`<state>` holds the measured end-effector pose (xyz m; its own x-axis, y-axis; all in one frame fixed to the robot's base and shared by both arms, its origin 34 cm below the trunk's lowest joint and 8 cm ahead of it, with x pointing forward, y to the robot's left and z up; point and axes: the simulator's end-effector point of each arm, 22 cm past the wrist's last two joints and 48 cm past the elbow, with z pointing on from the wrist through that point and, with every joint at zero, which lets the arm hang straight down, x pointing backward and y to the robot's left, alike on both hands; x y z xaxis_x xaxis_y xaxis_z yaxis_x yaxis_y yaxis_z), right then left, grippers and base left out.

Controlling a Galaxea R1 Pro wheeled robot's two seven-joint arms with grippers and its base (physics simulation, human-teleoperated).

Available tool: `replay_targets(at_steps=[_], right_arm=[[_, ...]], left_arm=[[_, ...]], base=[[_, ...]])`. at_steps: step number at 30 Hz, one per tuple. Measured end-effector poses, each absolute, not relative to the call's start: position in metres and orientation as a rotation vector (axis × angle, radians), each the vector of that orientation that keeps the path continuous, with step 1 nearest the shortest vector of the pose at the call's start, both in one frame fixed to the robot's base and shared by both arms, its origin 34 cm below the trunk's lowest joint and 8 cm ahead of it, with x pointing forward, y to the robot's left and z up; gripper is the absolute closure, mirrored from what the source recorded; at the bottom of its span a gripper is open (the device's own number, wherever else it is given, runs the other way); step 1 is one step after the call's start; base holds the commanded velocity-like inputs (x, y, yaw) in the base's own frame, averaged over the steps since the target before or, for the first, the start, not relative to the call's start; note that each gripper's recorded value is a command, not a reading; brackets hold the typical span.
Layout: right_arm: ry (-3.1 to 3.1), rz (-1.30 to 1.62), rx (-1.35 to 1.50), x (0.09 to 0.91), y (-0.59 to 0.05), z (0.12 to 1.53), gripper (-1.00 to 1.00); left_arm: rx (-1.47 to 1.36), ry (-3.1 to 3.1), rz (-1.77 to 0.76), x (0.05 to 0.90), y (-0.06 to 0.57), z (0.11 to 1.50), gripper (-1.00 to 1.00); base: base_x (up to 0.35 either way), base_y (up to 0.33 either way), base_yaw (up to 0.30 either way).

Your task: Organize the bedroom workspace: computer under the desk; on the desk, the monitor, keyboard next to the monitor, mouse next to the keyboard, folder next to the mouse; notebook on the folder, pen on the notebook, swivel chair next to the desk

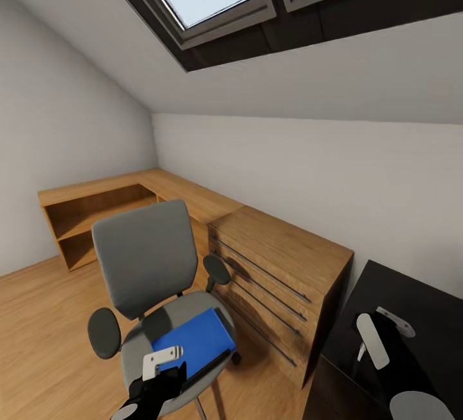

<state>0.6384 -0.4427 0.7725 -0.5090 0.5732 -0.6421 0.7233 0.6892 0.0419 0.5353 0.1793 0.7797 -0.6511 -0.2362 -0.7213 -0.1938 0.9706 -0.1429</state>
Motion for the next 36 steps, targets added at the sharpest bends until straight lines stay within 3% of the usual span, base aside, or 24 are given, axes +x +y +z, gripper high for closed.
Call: replay_targets(at_steps=[24, 36], right_arm=[[2.132, -0.260, 0.965, 0.663, -0.442, 0.826, -1.00], [2.089, -0.162, 0.908, 0.683, -0.391, 0.854, -1.00]], left_arm=[[-0.300, 2.297, -0.068, 0.535, 0.179, 0.780, -1.00], [-0.301, 2.297, -0.067, 0.535, 0.180, 0.780, -1.00]], base=[[0.000, 0.000, 0.000], [0.000, 0.000, 0.079]])
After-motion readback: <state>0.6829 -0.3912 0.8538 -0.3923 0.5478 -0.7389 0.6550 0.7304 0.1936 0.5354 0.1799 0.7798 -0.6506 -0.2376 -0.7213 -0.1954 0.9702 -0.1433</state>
